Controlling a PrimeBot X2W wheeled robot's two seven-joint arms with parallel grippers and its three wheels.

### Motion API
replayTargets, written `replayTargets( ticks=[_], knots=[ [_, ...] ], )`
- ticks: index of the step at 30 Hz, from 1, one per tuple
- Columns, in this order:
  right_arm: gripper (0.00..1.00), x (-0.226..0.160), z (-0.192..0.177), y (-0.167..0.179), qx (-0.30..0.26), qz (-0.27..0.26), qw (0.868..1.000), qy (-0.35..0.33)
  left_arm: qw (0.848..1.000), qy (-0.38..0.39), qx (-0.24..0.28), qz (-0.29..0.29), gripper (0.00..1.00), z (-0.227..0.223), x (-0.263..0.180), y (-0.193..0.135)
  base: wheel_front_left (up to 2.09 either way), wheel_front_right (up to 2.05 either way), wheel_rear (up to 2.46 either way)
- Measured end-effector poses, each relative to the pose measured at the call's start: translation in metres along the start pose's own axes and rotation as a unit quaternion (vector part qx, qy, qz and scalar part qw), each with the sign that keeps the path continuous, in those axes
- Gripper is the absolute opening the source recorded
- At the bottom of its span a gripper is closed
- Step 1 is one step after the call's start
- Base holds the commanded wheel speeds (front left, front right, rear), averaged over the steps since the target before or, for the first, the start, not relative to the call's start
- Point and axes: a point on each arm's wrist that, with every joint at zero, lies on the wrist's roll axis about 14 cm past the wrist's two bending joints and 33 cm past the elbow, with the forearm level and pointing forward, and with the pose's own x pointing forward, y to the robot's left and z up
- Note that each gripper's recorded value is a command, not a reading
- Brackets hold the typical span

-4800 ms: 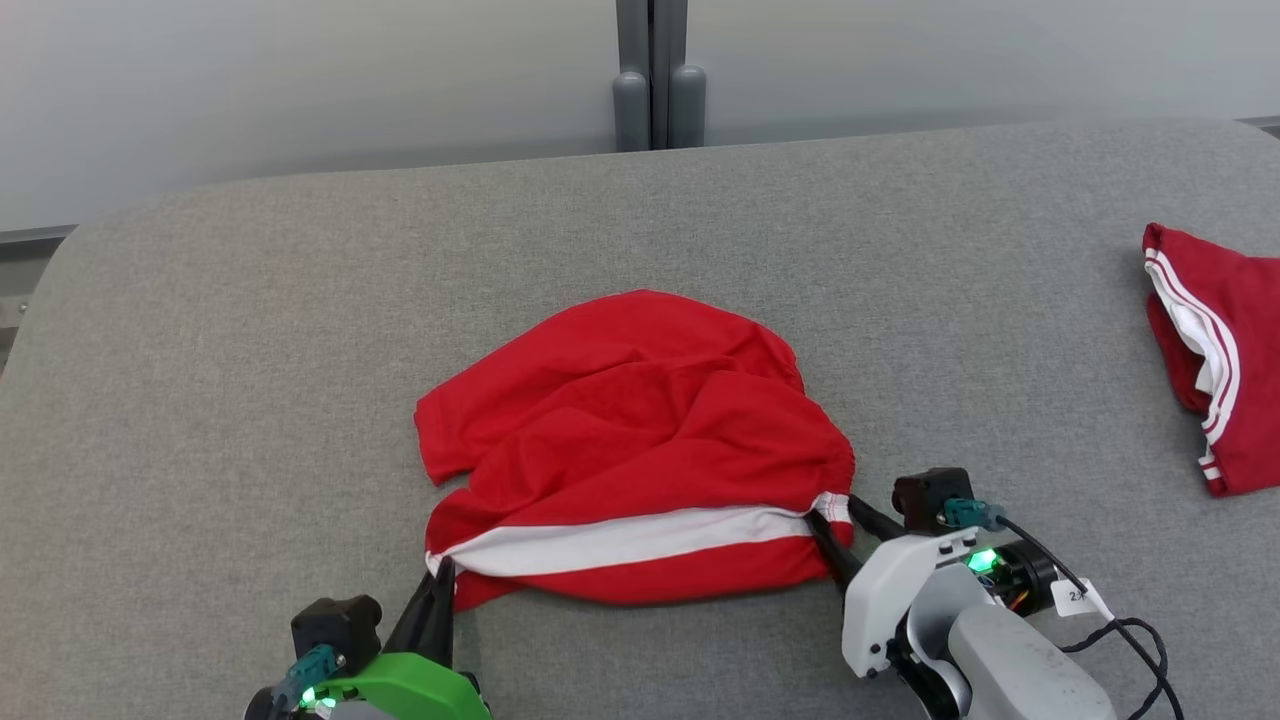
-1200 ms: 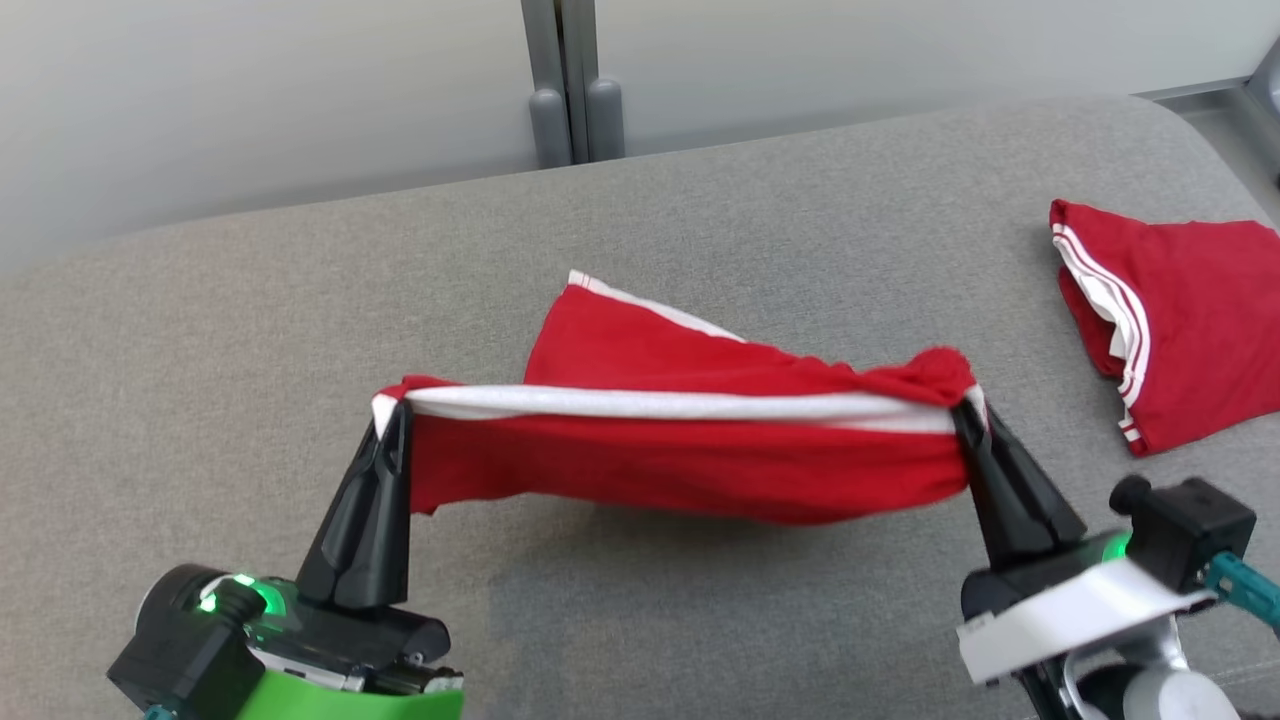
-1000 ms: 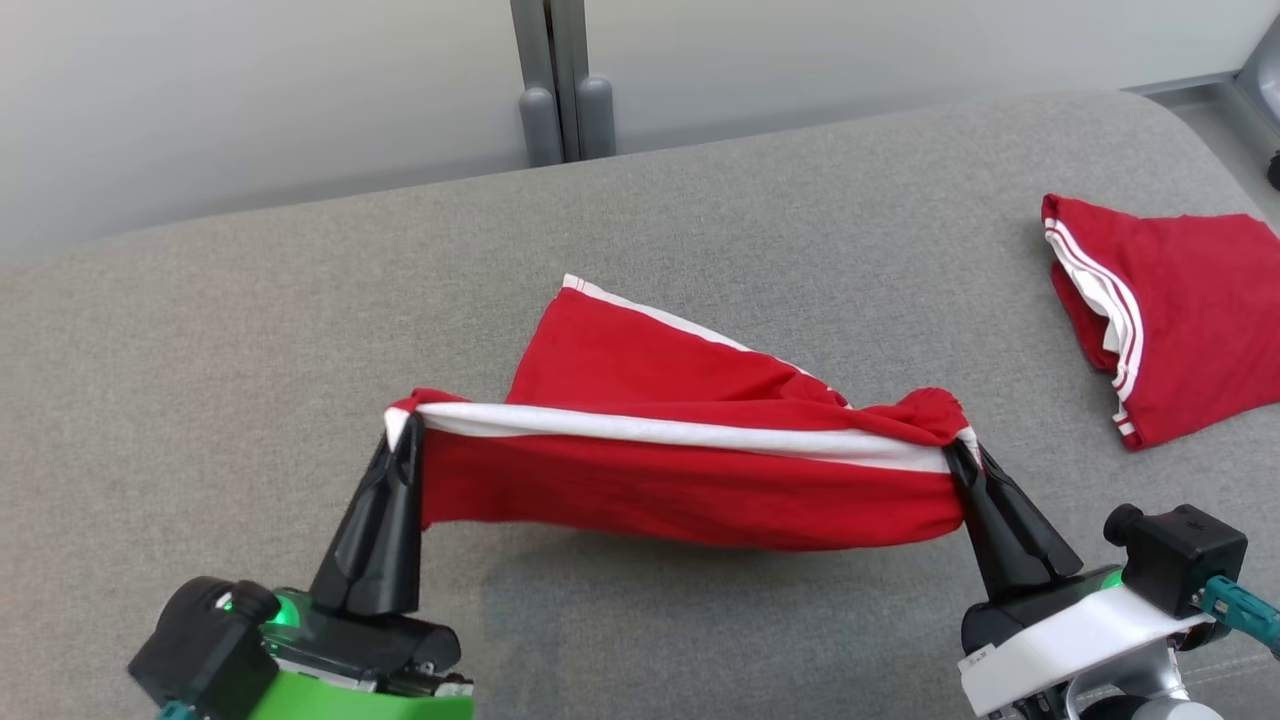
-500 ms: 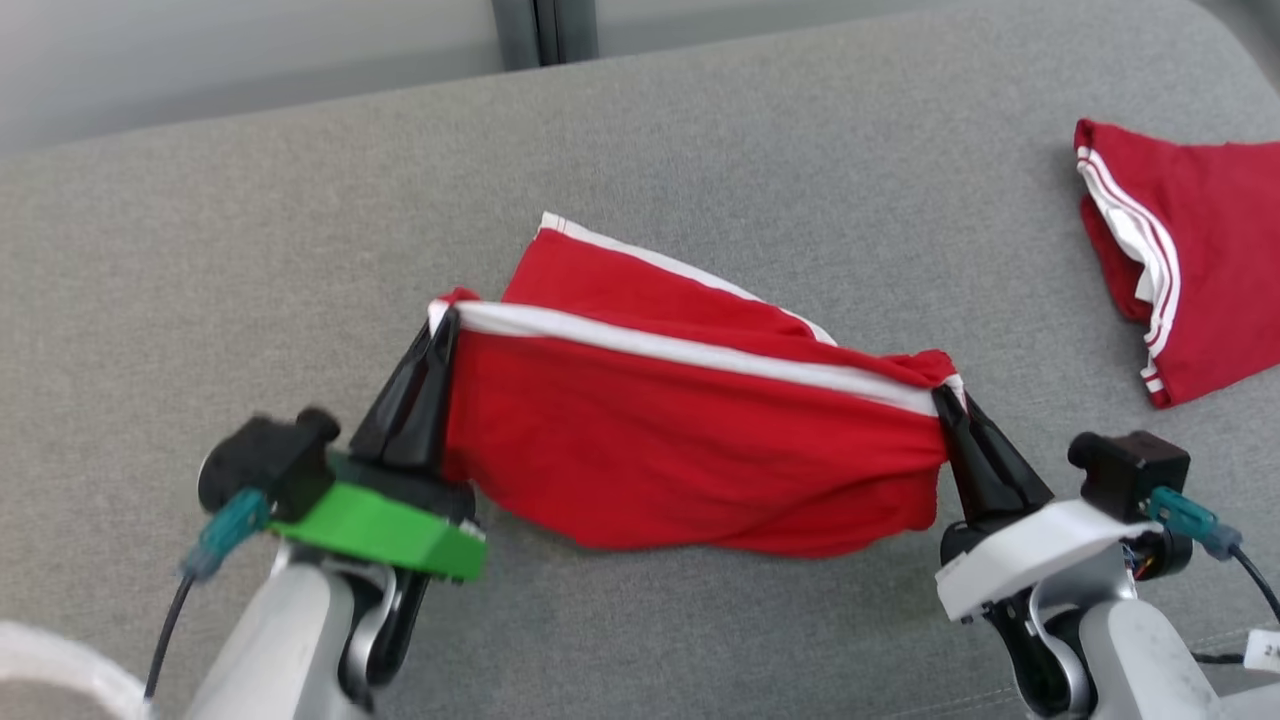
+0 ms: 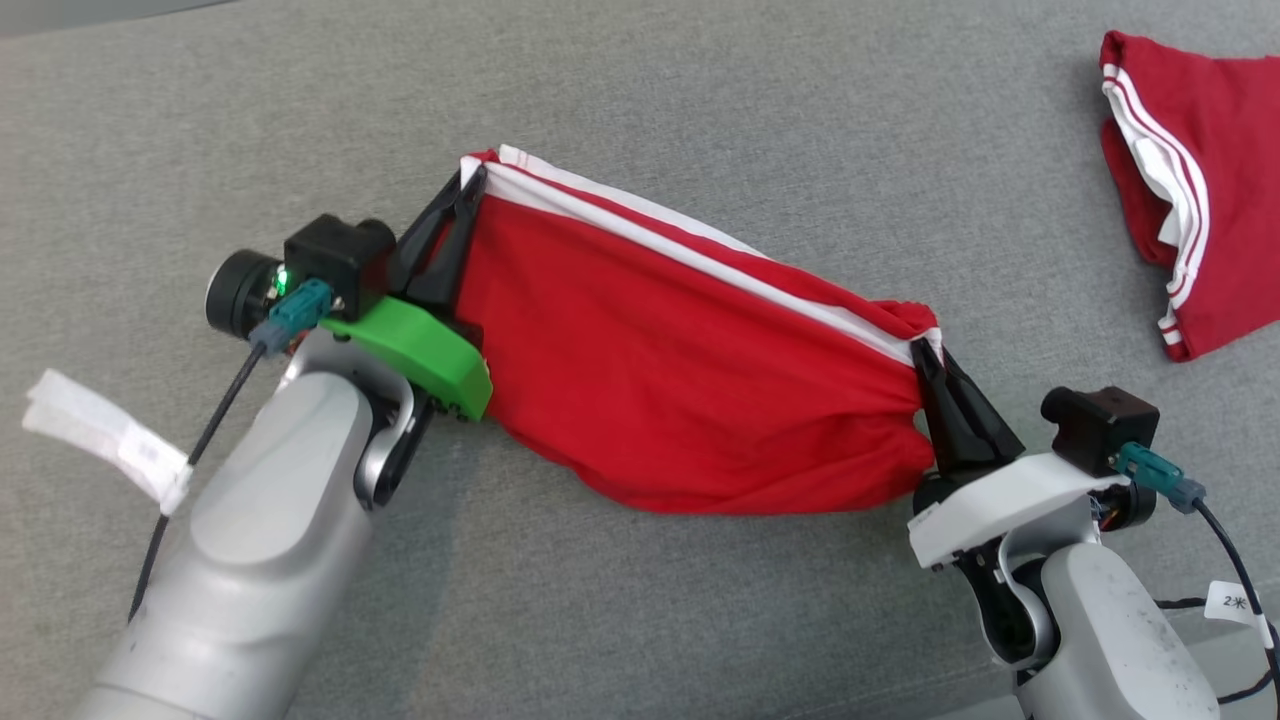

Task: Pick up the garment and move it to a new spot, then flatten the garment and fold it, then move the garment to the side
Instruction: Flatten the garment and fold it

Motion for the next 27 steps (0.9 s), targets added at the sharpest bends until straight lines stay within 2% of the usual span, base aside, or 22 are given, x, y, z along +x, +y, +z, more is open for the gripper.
replayTargets(
  ticks=[10, 12, 13, 14, 15, 27],
  knots=[
    [0.0, 0.012, -0.004, -0.014, -0.006, -0.016, 1.0, -0.005, 0.998, 0.047, 0.022, -0.033, 0.0, -0.024, 0.034, -0.006, 0.0, 0.0, 0.0],
    [0.47, 0.014, -0.004, -0.016, -0.006, -0.018, 1.0, -0.006, 0.998, 0.054, 0.021, -0.037, 0.0, -0.028, 0.037, -0.009, 0.0, 0.0, 0.0],
    [1.0, 0.015, -0.003, -0.017, -0.006, -0.019, 1.0, -0.01, 0.997, 0.059, 0.021, -0.039, 0.04, -0.031, 0.037, -0.01, 0.0, 0.0, 0.0],
    [1.0, 0.015, -0.002, -0.018, -0.007, -0.02, 1.0, -0.014, 0.997, 0.062, 0.021, -0.038, 0.63, -0.032, 0.037, -0.01, 0.0, 0.0, 0.0],
    [1.0, 0.015, -0.001, -0.018, -0.007, -0.02, 1.0, -0.014, 0.997, 0.063, 0.023, -0.038, 1.0, -0.032, 0.037, -0.01, 0.0, 0.0, 0.0],
    [1.0, 0.006, 0.024, -0.01, -0.019, -0.012, 0.998, -0.055, 0.998, 0.053, 0.023, -0.011, 1.0, -0.015, 0.02, 0.0, 0.0, 0.0, 0.0]
  ],
)
